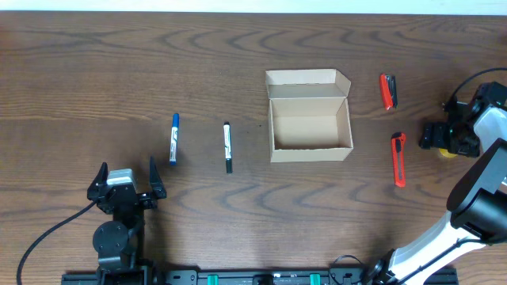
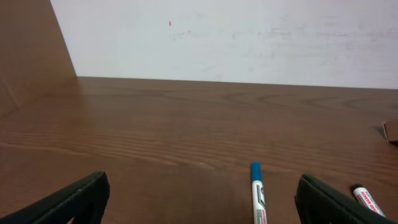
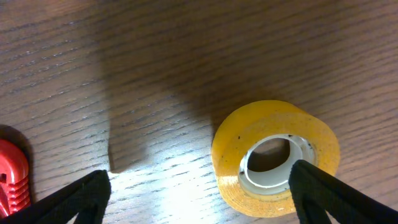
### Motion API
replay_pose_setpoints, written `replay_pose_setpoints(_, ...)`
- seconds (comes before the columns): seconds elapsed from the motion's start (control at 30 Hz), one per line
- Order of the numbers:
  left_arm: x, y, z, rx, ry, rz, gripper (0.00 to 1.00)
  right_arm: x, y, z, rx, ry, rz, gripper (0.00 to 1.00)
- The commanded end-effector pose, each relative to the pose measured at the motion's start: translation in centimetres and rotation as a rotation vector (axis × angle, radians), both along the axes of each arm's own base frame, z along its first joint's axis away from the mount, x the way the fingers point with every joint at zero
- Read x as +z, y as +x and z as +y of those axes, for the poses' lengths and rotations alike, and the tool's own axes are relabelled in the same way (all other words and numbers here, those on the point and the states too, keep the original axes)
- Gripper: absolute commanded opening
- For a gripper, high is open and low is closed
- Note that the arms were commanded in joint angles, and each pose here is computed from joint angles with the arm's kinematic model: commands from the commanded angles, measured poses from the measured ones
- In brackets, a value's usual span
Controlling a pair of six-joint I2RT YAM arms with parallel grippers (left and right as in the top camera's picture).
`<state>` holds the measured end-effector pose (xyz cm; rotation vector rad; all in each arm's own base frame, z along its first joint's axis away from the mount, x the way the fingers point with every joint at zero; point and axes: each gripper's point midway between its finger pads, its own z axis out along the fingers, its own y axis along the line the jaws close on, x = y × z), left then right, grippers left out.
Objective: Pack container
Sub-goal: 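Lower the right gripper and grasp the yellow tape roll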
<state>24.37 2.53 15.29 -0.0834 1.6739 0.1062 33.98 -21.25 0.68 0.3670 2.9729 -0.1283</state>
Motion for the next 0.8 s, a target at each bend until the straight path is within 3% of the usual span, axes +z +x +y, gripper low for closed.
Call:
replay_pose_setpoints(0.0, -1.76, -0.16, 0.16, 0.008, -0.007, 0.056, 0.95, -1.68, -1.4, 1.59, -0.013, 0.075, 0.036, 0.9)
replay_pose_setpoints(0.07, -1.76, -0.16, 0.16, 0.008, -0.007, 0.056, 0.95, -1.86, -1.68, 1.63, -0.016, 0.079, 0.041, 0.87)
replay_pose_setpoints(0.17, -1.76, -0.16, 0.16, 0.008, -0.007, 0.056, 0.95, -2.03, -1.87, 1.65, -0.019, 0.081, 0.044, 0.66)
replay_pose_setpoints(0.43, -1.76, -0.16, 0.16, 0.008, -0.007, 0.056, 0.95, -2.04, -1.76, 1.58, -0.019, 0.078, 0.039, 0.36)
replay_pose_setpoints(0.5, -1.76, -0.16, 0.16, 0.008, -0.007, 0.056, 0.95, -2.04, -1.75, 1.57, -0.019, 0.078, 0.039, 0.24)
replay_pose_setpoints(0.57, -1.76, -0.16, 0.16, 0.008, -0.007, 0.056, 0.95, -2.03, -1.68, 1.53, -0.027, 0.077, 0.035, 0.05)
replay_pose_setpoints(0.77, -1.76, -0.16, 0.16, 0.008, -0.007, 0.056, 0.95, -2.0, -1.44, 1.4, -0.052, 0.075, 0.024, 0.01)
